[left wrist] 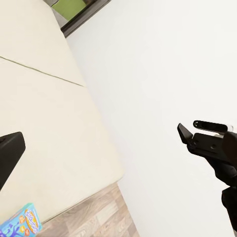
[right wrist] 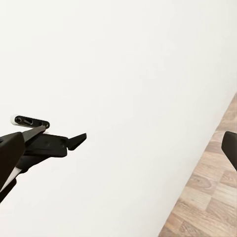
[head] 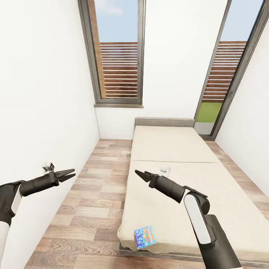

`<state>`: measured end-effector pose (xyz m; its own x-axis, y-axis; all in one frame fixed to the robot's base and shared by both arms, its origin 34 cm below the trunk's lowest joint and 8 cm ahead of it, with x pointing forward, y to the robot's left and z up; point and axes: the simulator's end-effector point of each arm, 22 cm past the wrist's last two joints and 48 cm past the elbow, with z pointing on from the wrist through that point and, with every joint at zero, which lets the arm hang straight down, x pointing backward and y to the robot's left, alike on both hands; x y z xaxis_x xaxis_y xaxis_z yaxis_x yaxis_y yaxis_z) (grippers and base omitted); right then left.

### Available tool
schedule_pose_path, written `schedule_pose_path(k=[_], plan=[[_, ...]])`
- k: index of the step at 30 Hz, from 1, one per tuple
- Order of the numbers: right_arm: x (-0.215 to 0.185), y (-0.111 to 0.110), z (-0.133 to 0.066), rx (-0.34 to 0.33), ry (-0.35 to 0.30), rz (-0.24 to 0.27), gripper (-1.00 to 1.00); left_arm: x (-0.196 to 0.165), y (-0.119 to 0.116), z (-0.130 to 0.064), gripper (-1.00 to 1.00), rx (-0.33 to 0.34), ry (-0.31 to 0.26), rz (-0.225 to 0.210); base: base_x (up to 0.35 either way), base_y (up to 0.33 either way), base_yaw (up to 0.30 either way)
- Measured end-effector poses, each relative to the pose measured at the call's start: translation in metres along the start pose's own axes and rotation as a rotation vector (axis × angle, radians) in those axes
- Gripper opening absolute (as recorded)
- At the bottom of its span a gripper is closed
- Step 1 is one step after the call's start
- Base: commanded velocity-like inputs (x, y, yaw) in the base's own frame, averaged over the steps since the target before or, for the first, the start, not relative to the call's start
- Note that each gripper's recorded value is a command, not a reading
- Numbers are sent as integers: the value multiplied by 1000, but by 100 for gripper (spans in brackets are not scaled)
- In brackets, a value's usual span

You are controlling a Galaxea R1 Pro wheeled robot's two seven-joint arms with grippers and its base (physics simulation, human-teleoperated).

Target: Put all the toys in the child's room - the three board games (two on the bed and one on the table), the two jigsaw puzzles on the table, and the tennis ball on the table - inside the toy box on the table in the child's room.

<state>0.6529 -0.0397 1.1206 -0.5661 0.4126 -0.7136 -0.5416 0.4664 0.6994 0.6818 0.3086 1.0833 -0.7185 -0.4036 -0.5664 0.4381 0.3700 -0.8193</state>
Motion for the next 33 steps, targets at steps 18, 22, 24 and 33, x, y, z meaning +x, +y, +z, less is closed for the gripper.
schedule_pose_path(k=[18, 22, 24, 33], plan=[[-1, -2, -3, -1, 0, -1, 100, 0, 0, 0, 100, 1, 0, 0, 0, 0, 0], [-1, -2, -2, -1, 0, 0, 100, 0, 0, 0, 100, 1, 0, 0, 0, 0, 0], [-1, -2, -2, 1, 0, 1, 100, 0, 0, 0, 100, 1, -1, 0, 0, 0, 0], [-2, -1, -3, 4, -3, -3, 100, -2, -3, -1, 100, 4, -3, 5, 0, 0, 0]])
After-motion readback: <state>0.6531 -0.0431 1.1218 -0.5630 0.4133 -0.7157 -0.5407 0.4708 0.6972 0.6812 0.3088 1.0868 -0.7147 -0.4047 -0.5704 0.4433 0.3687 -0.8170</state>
